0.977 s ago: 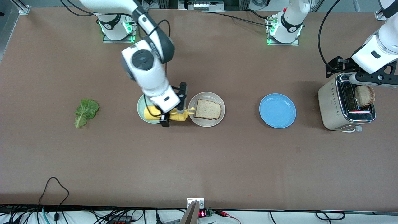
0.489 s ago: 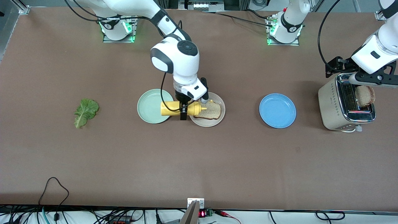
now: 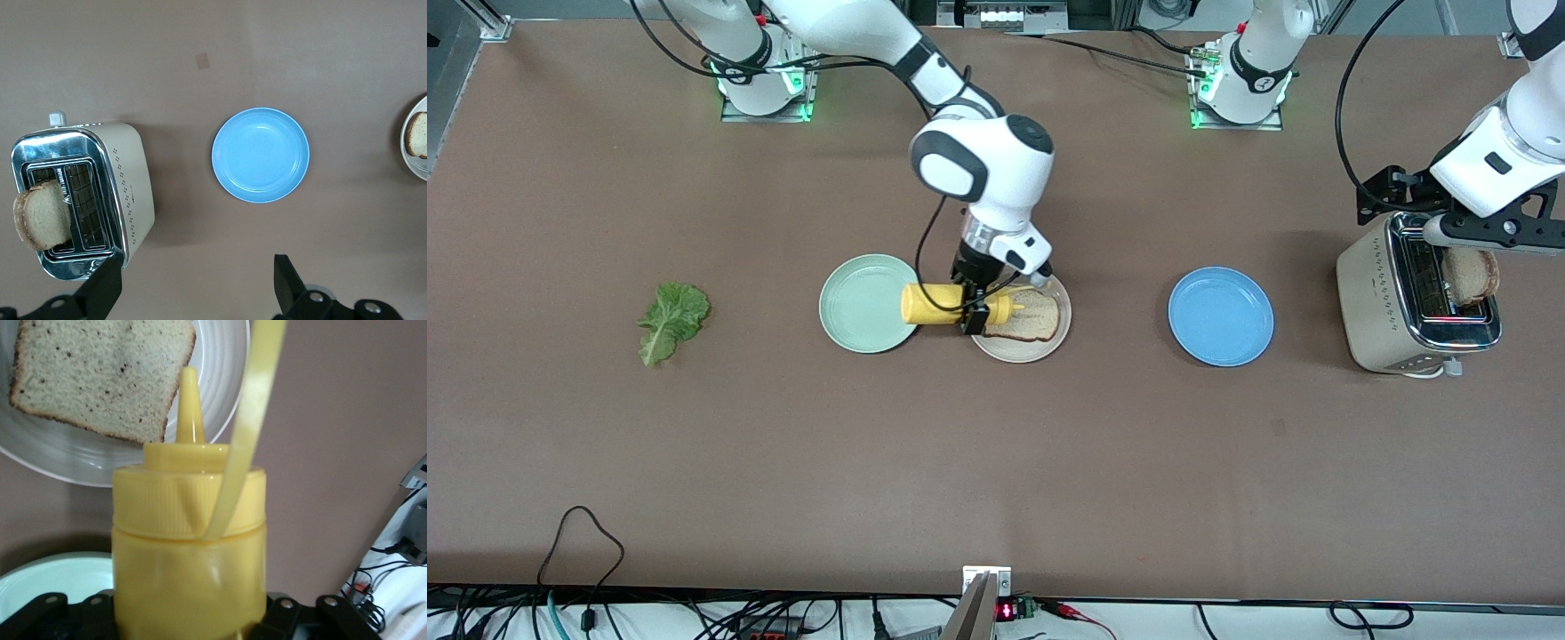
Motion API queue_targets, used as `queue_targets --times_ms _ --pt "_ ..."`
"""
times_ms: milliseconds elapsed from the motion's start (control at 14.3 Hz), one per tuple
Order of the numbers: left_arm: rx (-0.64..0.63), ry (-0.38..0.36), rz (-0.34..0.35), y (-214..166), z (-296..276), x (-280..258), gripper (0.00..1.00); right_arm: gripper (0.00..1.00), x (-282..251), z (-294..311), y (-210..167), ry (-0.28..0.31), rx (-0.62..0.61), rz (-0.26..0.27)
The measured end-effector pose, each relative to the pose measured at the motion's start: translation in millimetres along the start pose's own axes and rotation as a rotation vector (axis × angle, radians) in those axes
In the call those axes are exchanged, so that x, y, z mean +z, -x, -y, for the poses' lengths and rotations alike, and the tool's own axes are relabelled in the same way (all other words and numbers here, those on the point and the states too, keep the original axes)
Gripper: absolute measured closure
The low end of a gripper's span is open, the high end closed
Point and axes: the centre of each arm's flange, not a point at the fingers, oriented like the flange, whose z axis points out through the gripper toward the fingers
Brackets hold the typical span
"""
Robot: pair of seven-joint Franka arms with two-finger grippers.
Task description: Make sandwich in beige plate with both arms
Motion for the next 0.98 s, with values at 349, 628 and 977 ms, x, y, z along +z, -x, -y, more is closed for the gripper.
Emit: queue_targets --times_ms 349,628,977 --pt "-0.003 0.017 0.000 0.1 -0.2 0.0 0.00 0.55 28.9 29.1 -32.1 0.064 -0.044 0.113" --pt "-0.003 0.017 0.000 0.1 -0.2 0.1 0.00 0.55 43.2 37.5 -38.8 0.080 -0.042 0.142" --pt "-0.003 0.017 0.001 0.1 -0.2 0.1 0.00 0.55 36.7 13.8 -26.4 0.100 0.008 0.141"
